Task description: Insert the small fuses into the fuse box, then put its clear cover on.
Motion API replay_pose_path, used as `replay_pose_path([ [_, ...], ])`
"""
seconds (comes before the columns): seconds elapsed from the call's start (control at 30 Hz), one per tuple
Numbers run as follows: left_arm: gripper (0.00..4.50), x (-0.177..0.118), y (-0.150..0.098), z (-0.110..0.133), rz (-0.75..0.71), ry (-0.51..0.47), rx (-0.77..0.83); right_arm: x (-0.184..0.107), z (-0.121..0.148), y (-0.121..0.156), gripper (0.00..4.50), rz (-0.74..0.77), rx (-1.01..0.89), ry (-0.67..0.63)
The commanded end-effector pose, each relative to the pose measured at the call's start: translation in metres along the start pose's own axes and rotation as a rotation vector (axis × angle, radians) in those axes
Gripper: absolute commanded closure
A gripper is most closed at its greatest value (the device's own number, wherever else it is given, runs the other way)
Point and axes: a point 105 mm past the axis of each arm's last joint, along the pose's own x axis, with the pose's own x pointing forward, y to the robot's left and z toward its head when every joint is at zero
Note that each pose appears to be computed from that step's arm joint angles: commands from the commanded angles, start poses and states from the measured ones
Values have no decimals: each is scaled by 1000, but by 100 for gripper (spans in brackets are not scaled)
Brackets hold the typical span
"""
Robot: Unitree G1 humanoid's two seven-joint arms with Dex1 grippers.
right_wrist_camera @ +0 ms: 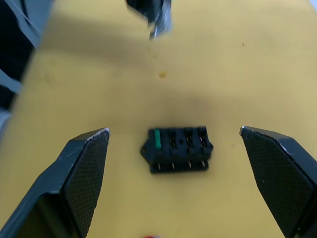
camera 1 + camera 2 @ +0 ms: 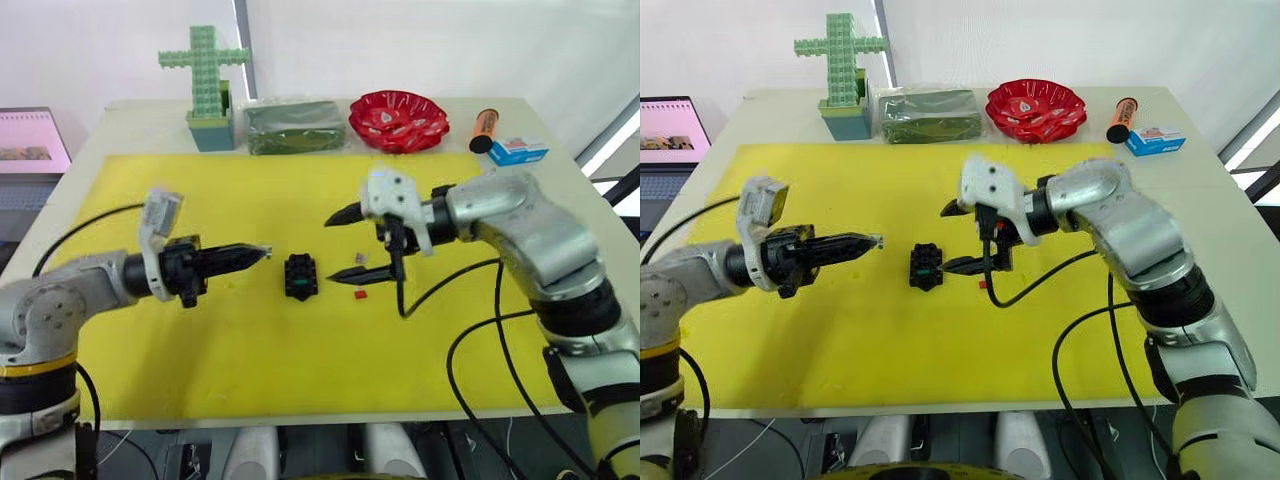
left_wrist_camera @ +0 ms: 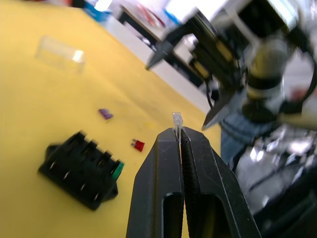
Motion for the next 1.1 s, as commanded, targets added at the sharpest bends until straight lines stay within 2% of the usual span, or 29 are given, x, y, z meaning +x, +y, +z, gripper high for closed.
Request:
replay_pose_path([
  [0.03,443,12,-4,14,-35,31,158,-13,20,-2,0,12,76,-59],
  [0.3,443,33,-9,29,-107,17,333,-17,30,-1,0,47,198,-50],
  [0.43,450,39,-13,30,-138,25,360,-14,37,2,85,72,231,-77],
  [0.57,450,42,-12,31,-136,24,378,-10,39,2,217,78,269,-85],
  [0.8,450,44,-12,29,-142,31,400,-8,41,3,217,91,293,-106],
  [0.9,450,43,-11,28,-140,32,403,-8,42,3,272,92,296,-109],
  [1.0,450,44,-11,29,-138,29,404,-8,41,2,376,88,297,-104],
  [1.1,450,44,-11,29,-139,26,403,-7,38,2,376,82,293,-90],
])
